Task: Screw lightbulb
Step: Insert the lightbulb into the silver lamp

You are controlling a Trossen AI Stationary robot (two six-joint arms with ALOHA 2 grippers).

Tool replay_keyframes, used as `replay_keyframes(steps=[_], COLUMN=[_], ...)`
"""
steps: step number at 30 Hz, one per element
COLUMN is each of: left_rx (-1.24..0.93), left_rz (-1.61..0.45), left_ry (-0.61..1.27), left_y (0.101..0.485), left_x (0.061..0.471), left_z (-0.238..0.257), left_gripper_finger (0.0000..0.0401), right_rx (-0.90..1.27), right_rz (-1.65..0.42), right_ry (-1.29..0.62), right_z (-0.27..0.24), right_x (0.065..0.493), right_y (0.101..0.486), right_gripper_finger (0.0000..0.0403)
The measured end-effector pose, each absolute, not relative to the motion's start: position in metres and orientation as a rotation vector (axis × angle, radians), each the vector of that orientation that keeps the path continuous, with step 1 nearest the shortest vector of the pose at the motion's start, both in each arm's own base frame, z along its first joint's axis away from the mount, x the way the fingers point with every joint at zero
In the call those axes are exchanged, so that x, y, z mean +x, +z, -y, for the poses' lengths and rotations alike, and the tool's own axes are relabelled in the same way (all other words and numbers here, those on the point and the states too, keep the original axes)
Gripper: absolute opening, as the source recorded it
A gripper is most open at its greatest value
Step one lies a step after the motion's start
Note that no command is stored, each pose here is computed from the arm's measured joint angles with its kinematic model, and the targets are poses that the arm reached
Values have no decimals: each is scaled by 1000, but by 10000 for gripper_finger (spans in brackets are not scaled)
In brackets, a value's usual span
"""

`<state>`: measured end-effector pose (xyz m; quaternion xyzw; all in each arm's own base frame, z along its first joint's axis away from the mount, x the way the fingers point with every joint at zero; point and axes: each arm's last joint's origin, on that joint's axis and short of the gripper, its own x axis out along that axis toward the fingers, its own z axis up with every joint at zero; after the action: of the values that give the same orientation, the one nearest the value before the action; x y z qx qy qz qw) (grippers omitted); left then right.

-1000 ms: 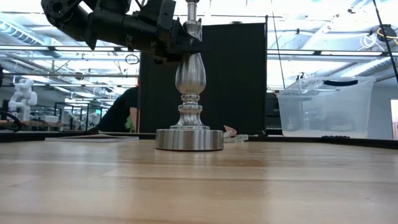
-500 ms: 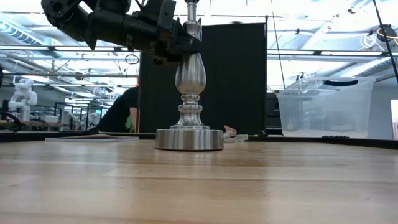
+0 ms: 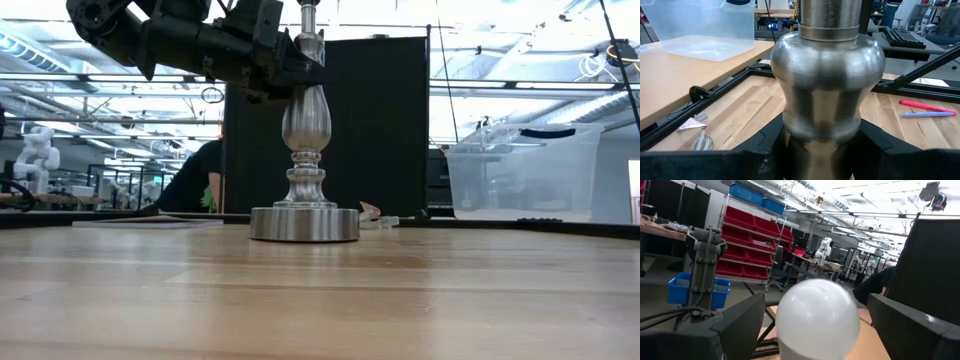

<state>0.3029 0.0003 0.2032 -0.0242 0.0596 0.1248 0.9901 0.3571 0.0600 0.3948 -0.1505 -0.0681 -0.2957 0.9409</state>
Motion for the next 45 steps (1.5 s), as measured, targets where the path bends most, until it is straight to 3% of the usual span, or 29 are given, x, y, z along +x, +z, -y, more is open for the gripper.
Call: replay_keyframes(steps=[15, 26, 38, 45], left_rx=[-36, -30, -31, -26], left_rz=[-120, -122, -122, -127], left_ry=[245, 225, 221, 217], left_y=[203, 203, 203, 203], left_x=[303, 303, 303, 303], left_z=[0, 0, 0, 0], left_gripper_finger=[158, 158, 158, 158], right_rx=[-564, -654, -471, -479], right_rz=[133, -67, -145, -228], right_ry=[-592, -508, -257, -263], right_z=[-80, -80, -48, -36], right_x=[348, 346, 304, 293], right_y=[432, 452, 526, 530], right_gripper_finger=[345, 345, 345, 345])
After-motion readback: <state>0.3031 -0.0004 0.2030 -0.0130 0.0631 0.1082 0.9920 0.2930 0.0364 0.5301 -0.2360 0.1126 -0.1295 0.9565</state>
